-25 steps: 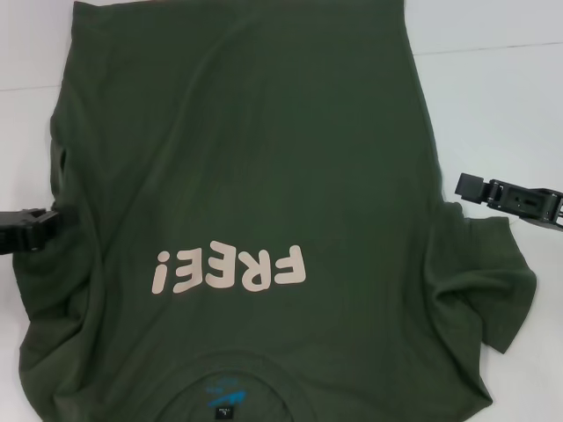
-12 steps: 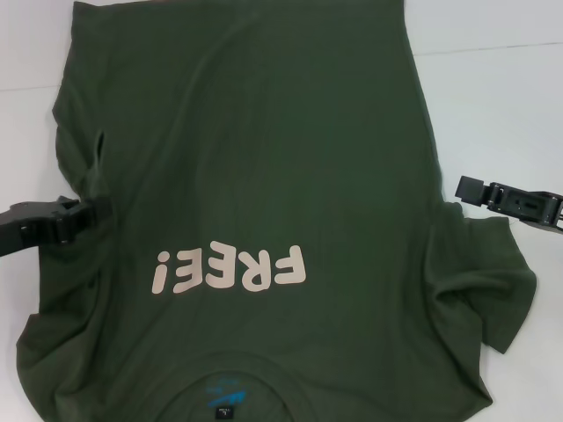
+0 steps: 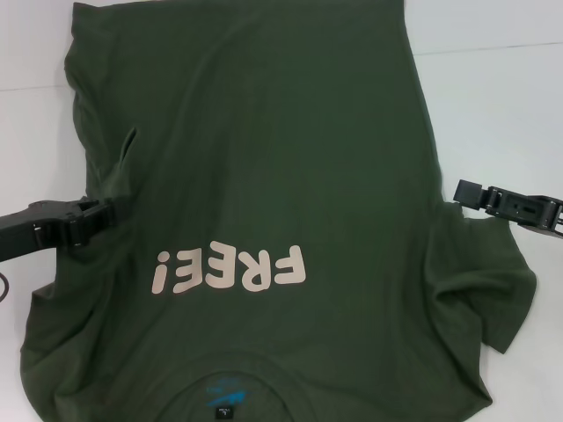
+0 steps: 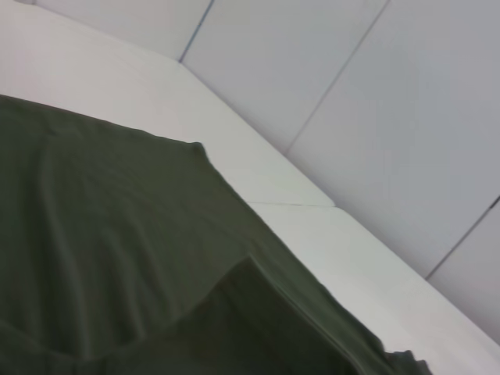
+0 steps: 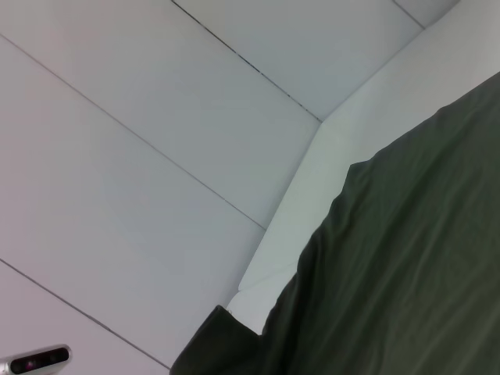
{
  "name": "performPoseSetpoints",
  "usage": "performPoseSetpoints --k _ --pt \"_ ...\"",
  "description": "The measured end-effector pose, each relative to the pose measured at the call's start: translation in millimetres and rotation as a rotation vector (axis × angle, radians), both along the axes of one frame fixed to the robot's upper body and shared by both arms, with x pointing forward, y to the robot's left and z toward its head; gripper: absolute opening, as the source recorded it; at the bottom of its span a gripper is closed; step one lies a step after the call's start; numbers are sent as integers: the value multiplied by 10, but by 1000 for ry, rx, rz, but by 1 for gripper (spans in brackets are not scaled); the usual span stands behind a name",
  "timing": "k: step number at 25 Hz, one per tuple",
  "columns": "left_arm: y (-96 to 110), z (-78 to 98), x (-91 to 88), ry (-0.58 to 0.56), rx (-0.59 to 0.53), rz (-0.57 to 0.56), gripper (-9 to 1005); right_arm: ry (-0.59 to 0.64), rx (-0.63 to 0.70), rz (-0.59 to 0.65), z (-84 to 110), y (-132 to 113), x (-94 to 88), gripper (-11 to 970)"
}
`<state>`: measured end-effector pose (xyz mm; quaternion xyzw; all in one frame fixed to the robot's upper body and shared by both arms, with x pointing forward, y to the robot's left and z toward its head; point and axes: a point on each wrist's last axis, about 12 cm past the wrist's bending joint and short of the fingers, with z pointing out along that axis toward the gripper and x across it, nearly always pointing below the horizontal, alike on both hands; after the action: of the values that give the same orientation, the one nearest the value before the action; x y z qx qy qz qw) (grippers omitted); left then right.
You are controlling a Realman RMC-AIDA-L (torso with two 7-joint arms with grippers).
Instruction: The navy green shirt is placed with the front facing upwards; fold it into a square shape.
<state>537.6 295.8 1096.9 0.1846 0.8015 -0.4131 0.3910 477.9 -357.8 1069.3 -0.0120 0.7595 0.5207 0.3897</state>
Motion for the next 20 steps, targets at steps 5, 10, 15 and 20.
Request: performPoseSetpoints --k 5,10,15,20 --pt "-26 24 -3 -3 -12 -23 33 0 -1 0 -2 2 0 826" --pt "-93 23 31 -2 -12 -45 33 1 -4 2 -5 4 0 826" --pt "-198 -86 92 18 15 -38 32 1 -3 1 -5 2 0 826" --pt "-272 -166 160 32 46 -15 32 1 -2 2 -7 8 -3 826"
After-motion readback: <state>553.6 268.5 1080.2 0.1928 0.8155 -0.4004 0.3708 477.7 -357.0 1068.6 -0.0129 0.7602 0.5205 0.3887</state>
